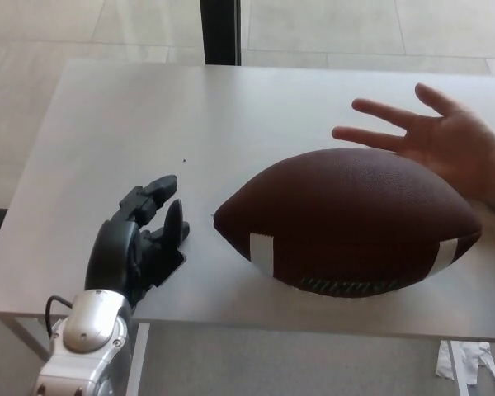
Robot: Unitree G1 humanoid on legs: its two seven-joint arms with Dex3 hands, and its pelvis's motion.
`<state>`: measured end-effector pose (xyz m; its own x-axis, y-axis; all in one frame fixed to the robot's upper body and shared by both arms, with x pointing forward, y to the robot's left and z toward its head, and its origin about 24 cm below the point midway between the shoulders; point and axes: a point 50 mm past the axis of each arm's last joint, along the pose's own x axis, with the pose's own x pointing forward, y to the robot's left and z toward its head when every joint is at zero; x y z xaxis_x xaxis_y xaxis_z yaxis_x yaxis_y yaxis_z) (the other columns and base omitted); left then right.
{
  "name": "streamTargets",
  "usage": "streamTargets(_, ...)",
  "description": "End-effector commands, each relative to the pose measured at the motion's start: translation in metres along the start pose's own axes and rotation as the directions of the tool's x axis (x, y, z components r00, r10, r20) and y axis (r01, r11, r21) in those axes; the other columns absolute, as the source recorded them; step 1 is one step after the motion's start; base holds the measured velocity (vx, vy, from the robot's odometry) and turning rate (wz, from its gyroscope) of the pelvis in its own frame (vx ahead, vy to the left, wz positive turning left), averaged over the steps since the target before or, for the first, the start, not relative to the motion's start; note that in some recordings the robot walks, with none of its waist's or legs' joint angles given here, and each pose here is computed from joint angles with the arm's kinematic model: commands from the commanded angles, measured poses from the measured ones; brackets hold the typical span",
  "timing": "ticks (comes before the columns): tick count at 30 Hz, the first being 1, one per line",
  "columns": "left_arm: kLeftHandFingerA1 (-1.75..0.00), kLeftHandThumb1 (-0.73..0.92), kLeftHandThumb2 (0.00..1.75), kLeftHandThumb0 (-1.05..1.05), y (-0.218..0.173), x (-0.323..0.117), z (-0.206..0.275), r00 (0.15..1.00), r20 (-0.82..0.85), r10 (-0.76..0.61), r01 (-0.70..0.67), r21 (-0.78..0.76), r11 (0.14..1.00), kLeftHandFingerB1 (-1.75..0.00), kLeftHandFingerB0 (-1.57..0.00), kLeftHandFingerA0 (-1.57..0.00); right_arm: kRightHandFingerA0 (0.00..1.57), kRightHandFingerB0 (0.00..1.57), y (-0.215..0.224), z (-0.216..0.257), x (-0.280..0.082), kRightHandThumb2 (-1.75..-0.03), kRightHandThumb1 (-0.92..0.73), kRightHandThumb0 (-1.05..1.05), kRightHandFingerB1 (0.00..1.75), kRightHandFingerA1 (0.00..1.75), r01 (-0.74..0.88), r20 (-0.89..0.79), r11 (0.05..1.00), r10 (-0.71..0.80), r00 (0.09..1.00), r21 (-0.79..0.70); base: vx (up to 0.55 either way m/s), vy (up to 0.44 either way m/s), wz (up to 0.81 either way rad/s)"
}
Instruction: The robot uses both its hands to grab the left and right ends of a football kept in the middle of the desk infront of it, lifts it up and places it in the palm of a person
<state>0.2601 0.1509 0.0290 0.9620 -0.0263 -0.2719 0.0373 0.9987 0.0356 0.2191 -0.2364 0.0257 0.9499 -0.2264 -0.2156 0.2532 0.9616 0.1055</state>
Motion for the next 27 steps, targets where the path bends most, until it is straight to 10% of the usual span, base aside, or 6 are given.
streamTargets(1,-0.58,0.92,0.84,-0.95,0.003,0.001,-0.015,0.999,-0.045,0.026,-0.026,0.01,1.0,-0.36,-0.17,-0.28,0.4,0.31,0.001,0.01,0.009,-0.82,-0.92,-1.0,0.34,0.46,-0.025,0.021,0.999,0.026,0.999,-0.029,0.0,0.0,0.0)
streamTargets(4,-0.59,0.82,1.22,-0.89,-0.002,0.003,-0.015,0.998,-0.046,0.031,-0.032,-0.018,0.999,-0.43,-0.09,-0.23,0.36,0.27,0.003,0.017,0.014,-1.18,-0.78,-0.94,0.44,0.53,-0.031,0.033,0.999,0.032,0.999,-0.026,0.0,0.0,0.0)
streamTargets(8,-0.58,0.92,0.83,-0.99,-0.01,0.005,-0.017,0.999,-0.037,0.027,-0.03,-0.065,0.997,-0.35,-0.17,-0.29,0.41,0.31,0.006,0.025,0.019,-0.79,-0.92,-0.98,0.32,0.42,-0.034,0.043,0.999,0.035,0.998,-0.029,0.0,0.0,0.0)
streamTargets(19,-0.6,0.92,0.88,-1.02,-0.039,0.009,-0.022,0.998,-0.054,0.031,-0.042,-0.226,0.973,-0.36,-0.21,-0.34,0.4,0.33,0.016,0.017,0.018,-0.79,-0.92,-1.0,0.34,0.46,-0.032,0.028,0.999,0.031,0.999,0.033,0.0,0.0,0.0)
streamTargets(20,-0.63,0.83,1.24,-0.93,-0.042,0.009,-0.022,0.998,-0.055,0.019,-0.032,-0.248,0.968,-0.43,-0.12,-0.31,0.4,0.31,0.017,0.013,0.016,-0.8,-0.92,-1.03,0.34,0.47,-0.032,0.022,0.998,0.031,0.999,0.059,0.0,0.0,0.0)
streamTargets(27,-0.61,0.91,0.87,-1.03,-0.064,0.004,-0.022,0.997,-0.068,-0.028,0.001,-0.367,0.93,-0.36,-0.19,-0.31,0.39,0.22,0.025,-0.014,-0.005,-0.83,-0.92,-1.04,0.34,0.49,0.0,-0.061,0.984,0.011,0.998,0.176,0.0,0.0,0.0)
